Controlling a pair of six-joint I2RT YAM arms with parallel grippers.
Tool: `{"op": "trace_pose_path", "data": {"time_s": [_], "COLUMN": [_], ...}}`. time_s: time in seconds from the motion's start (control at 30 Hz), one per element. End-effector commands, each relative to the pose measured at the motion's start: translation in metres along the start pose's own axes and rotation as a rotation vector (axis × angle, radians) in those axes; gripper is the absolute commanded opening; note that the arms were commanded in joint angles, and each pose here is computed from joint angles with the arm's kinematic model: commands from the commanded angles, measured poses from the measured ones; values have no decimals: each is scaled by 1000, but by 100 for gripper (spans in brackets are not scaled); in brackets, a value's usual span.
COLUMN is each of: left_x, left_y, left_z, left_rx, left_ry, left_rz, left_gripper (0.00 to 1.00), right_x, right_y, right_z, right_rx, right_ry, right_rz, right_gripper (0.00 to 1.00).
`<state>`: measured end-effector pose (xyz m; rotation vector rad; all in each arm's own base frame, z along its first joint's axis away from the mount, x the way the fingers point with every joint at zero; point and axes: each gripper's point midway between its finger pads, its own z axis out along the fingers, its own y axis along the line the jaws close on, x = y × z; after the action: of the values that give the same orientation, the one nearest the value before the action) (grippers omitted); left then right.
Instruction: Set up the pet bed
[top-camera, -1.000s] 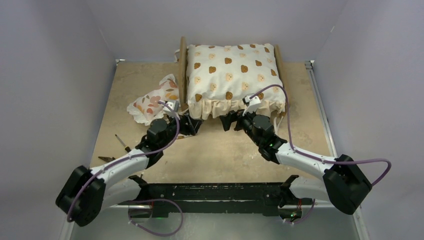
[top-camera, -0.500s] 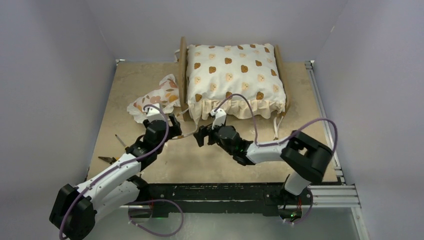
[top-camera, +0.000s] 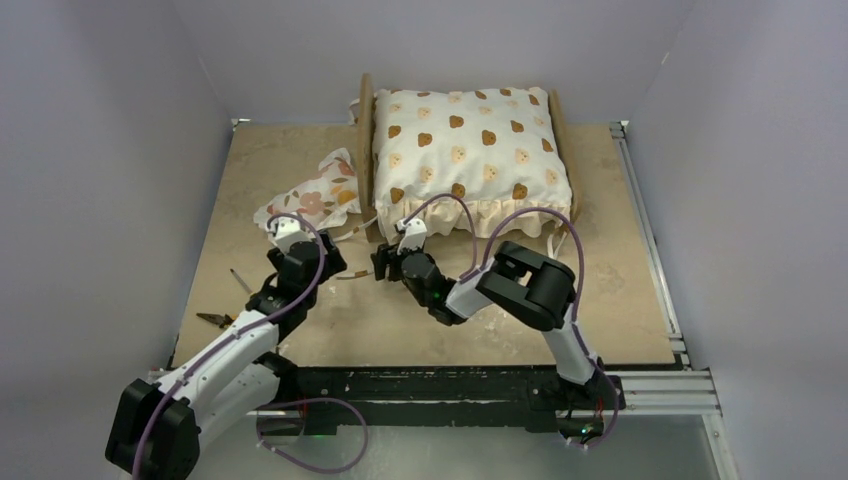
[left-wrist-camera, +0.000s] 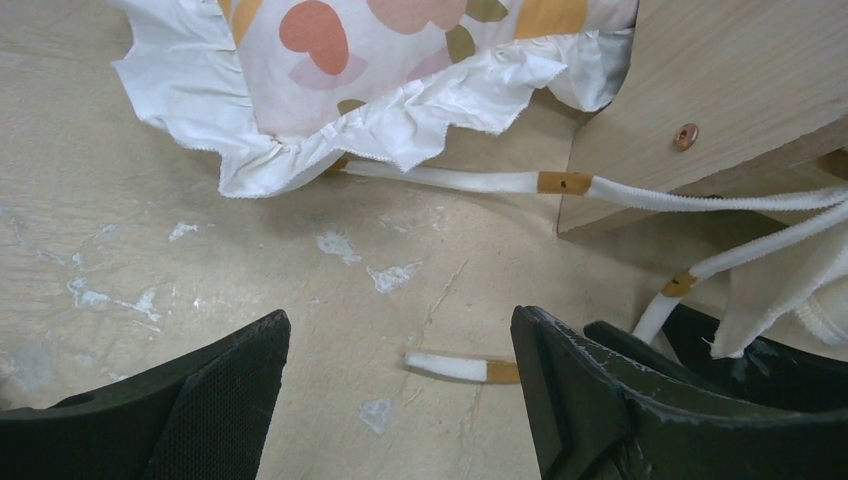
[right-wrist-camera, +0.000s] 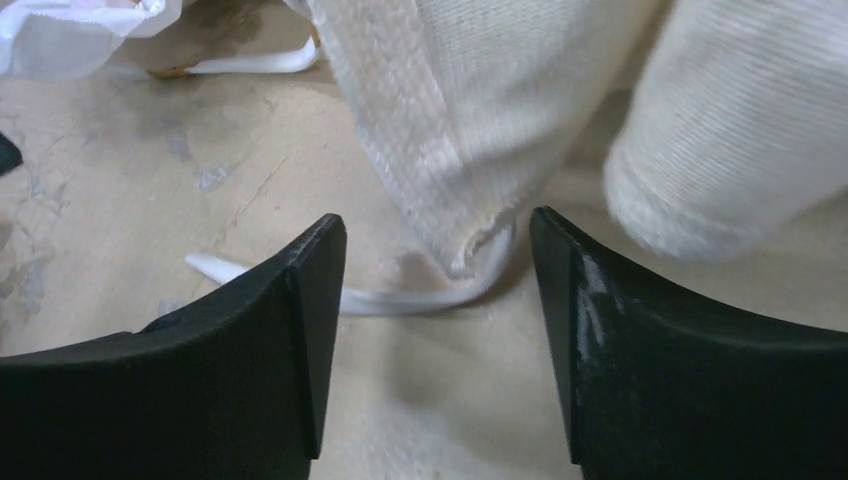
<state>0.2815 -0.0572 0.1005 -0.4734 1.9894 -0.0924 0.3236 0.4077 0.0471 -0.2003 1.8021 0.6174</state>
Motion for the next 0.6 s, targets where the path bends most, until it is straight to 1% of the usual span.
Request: {"op": "trace_pose_path", "data": {"time_s": [0.0,0.03,0.1,0.17,0.2,0.23,0.27,0.33,0.4,0.57], "left_x": [-5,-5,-5,-5,-4,-3,-3,-1,-6,-14], "left_y": [-6,-5,-4,-5,-4,-3,-2,3,0,-16], "left_z": [4,5,7,9,11,12,14,19,28,51], "left_rx": [19,15,7,3,-1,-12,-27,-61,-79,-93], "left_ry": [-13,-11,-7,-3,2,6,7,14,-4,3], "left_rz": [-20,-17,-12,0,14,27,39,65,75,118], "left_gripper": [81,81,81,81,81,81,81,81,81,80], "right_x": [-18,-10,1,5,7,8,10,6,2,-7], "right_y": [5,1,-8,-15,-20,-23,-26,-30,-35,-40], "right_z": [19,20,20,15,9,4,-1,-11,-19,-26], "right_rx": [29,42,69,85,95,104,110,116,134,161], "right_ry": [-93,-80,-60,-48,-38,-27,-8,7,11,15], "right_rz": [14,6,-9,-18,-24,-21,-20,-17,-21,-26], "right_gripper": [63,58,45,26,13,5,0,0,0,0]}}
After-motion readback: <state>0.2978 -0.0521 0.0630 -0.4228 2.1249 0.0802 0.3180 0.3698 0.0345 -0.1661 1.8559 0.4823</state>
